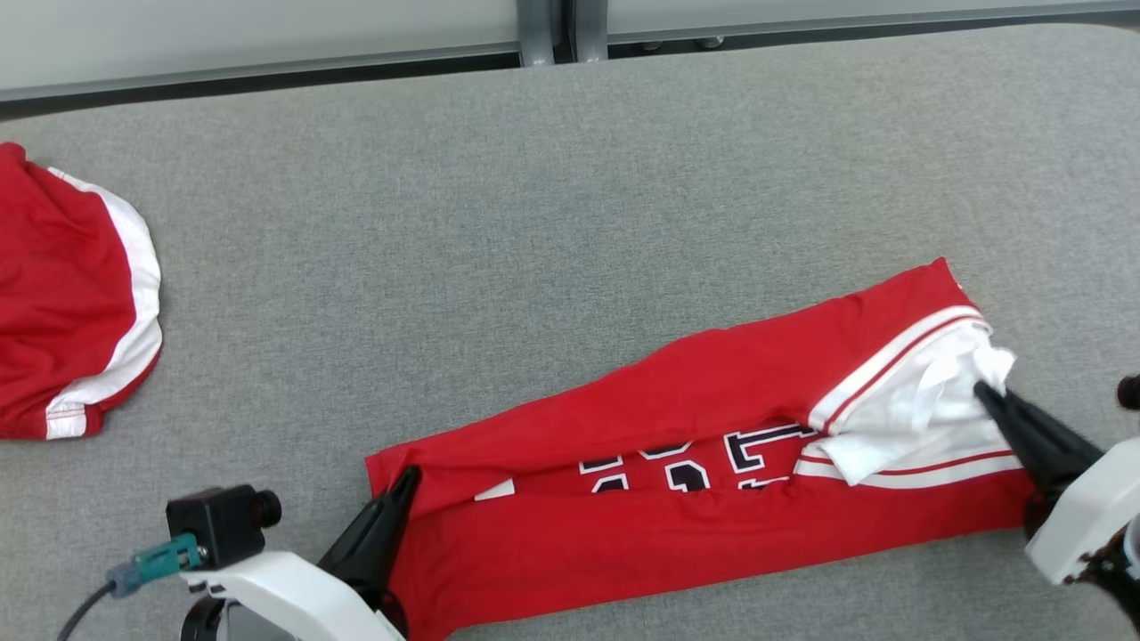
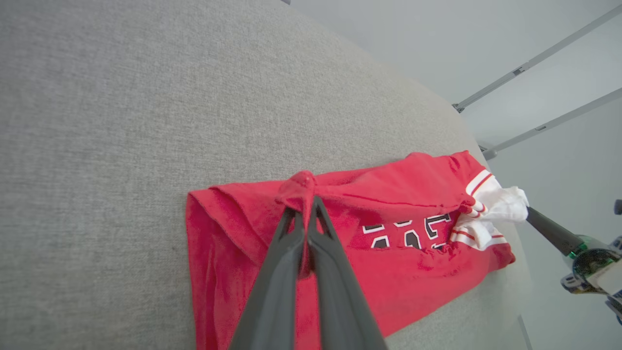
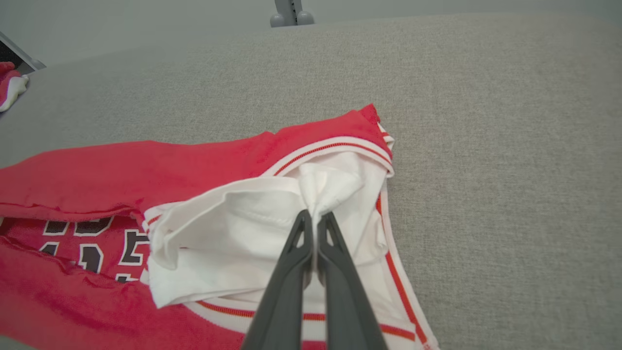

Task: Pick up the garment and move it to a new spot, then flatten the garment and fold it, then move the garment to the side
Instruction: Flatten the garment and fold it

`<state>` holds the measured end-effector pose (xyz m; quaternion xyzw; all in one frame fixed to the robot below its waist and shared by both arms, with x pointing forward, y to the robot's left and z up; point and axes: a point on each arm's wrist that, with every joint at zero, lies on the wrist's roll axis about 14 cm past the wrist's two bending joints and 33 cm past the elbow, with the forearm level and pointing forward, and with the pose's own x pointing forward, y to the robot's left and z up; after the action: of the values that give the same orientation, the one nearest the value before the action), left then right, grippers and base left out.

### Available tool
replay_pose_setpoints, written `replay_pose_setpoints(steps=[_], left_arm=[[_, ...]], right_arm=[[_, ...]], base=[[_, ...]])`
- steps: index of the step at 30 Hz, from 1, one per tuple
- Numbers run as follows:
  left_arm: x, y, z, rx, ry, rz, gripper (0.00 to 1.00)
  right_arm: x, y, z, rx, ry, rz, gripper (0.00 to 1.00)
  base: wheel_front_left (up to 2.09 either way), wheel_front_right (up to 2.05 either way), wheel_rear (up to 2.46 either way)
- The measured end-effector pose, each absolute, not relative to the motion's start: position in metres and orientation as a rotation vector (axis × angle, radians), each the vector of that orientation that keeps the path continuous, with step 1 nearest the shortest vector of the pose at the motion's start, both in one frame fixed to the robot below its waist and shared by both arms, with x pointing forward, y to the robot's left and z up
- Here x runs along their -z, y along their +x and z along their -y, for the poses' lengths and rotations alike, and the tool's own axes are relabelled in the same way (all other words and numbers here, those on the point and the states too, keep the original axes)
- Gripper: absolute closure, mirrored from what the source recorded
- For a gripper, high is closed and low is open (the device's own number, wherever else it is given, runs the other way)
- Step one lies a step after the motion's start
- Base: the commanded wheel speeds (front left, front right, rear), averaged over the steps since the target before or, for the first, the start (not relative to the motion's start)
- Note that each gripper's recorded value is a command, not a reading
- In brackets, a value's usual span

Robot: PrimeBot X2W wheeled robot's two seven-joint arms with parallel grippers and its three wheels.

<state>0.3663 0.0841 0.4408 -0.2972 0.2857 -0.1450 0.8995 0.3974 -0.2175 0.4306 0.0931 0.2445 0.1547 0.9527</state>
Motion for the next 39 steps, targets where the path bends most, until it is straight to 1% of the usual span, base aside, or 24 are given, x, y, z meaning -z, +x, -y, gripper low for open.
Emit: replay_pose_setpoints(steps=[1, 2, 3, 6, 10, 15, 20, 23, 28, 39], left_arm=[[-0.437, 0.363, -0.084, 0.292, -0.619, -0.601, 0.80], [-0.433, 0.360, -0.085, 0.277, -0.615, -0.610, 0.59], [-0.428, 0.358, -0.087, 0.262, -0.604, -0.620, 0.00], [-0.409, 0.346, -0.095, 0.224, -0.525, -0.651, 0.00], [-0.403, 0.344, -0.117, 0.120, -0.476, -0.573, 0.00], [-0.406, 0.349, -0.145, -0.018, -0.419, -0.420, 0.00], [-0.414, 0.365, -0.147, -0.033, -0.367, -0.296, 0.00], [-0.410, 0.368, -0.143, -0.032, -0.363, -0.286, 0.00], [-0.405, 0.366, -0.146, -0.076, -0.387, -0.279, 0.00], [-0.407, 0.364, -0.163, -0.112, -0.370, -0.243, 0.00]], right_arm=[[-0.427, 0.393, 0.217, -0.308, 0.191, -0.502, 0.88], [-0.424, 0.389, 0.215, -0.304, 0.192, -0.506, 0.63], [-0.420, 0.385, 0.215, -0.302, 0.176, -0.517, 0.00], [-0.411, 0.377, 0.219, -0.284, 0.143, -0.549, 0.00], [-0.424, 0.377, 0.235, -0.246, 0.127, -0.531, 0.00], [-0.449, 0.396, 0.255, -0.201, 0.069, -0.494, 0.00], [-0.427, 0.409, 0.243, -0.221, -0.009, -0.603, 0.00], [-0.402, 0.410, 0.236, -0.232, -0.046, -0.691, 0.00], [-0.371, 0.411, 0.243, -0.209, -0.113, -0.799, 0.00], [-0.359, 0.419, 0.249, -0.184, -0.117, -0.854, 0.00]], base=[[0.00, 0.00, 0.00], [0.00, 0.00, 0.00], [0.00, 0.00, 0.00], [0.00, 0.00, 0.00], [0.00, 0.00, 0.00], [0.00, 0.00, 0.00], [0.00, 0.00, 0.00], [0.00, 0.00, 0.00], [0.00, 0.00, 0.00], [0.00, 0.00, 0.00]])
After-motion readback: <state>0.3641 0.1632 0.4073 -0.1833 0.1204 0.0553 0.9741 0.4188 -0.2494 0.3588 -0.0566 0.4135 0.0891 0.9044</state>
